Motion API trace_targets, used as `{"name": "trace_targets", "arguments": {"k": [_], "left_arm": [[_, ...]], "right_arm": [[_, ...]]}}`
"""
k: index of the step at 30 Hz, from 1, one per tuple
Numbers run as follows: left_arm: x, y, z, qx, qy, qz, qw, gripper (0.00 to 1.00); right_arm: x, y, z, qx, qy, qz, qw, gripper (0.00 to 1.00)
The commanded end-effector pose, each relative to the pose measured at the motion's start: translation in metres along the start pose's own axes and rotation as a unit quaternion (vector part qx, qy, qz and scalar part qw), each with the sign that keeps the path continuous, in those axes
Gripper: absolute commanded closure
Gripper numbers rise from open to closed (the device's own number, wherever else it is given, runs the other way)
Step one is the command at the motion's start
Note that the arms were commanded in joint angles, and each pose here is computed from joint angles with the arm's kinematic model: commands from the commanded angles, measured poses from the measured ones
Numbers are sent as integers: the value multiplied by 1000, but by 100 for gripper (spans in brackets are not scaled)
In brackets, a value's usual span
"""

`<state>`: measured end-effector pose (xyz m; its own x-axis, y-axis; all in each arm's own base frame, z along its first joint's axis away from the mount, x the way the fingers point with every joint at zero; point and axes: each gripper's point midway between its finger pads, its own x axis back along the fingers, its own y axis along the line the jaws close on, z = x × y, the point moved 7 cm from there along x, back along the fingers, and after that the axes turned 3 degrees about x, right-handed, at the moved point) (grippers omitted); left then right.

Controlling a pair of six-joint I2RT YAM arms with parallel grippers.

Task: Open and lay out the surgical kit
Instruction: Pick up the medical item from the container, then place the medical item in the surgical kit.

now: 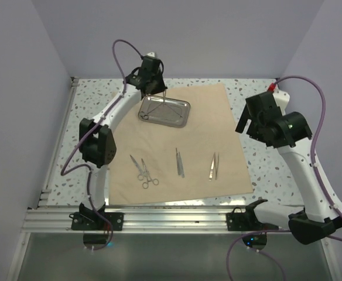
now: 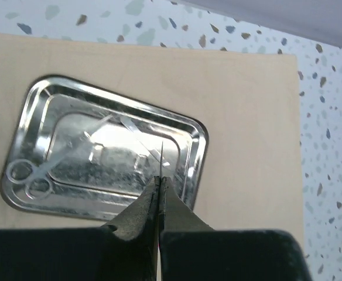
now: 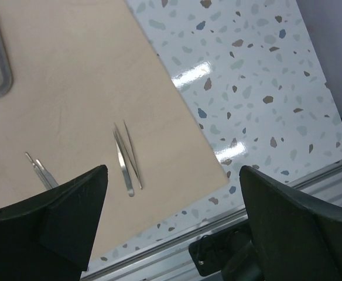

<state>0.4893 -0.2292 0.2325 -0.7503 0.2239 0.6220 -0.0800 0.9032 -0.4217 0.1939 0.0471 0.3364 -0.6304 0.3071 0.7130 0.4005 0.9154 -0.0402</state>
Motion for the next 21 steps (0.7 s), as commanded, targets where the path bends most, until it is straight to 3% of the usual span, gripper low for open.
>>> {"name": "trace_targets", "arguments": {"k": [1, 2, 6, 10, 15, 19, 21], "left_arm": [[34, -45, 55, -2, 31, 30, 999, 100], [32, -53, 97, -16, 61, 38, 997, 100], [36, -78, 184, -25, 141, 62, 988, 100], [49, -110, 241, -59, 183, 91, 977, 100], [51, -121, 278, -65, 222, 98, 968, 100], [55, -126, 284, -61, 242, 118, 961, 62], [59, -131, 280, -64, 245, 130, 959, 57]], "right_arm": [[31, -29, -10, -9, -24, 32, 999, 2], [35, -32, -13, -11, -28, 32, 999, 2], [54, -38, -21, -25, -46, 11, 999, 2], [63, -48, -18, -23, -49, 8, 999, 1], [62, -53, -7, -10, -37, 9, 999, 2], [59, -54, -3, -4, -29, 12, 999, 2], [58, -53, -1, -4, -27, 12, 1000, 2]]}}
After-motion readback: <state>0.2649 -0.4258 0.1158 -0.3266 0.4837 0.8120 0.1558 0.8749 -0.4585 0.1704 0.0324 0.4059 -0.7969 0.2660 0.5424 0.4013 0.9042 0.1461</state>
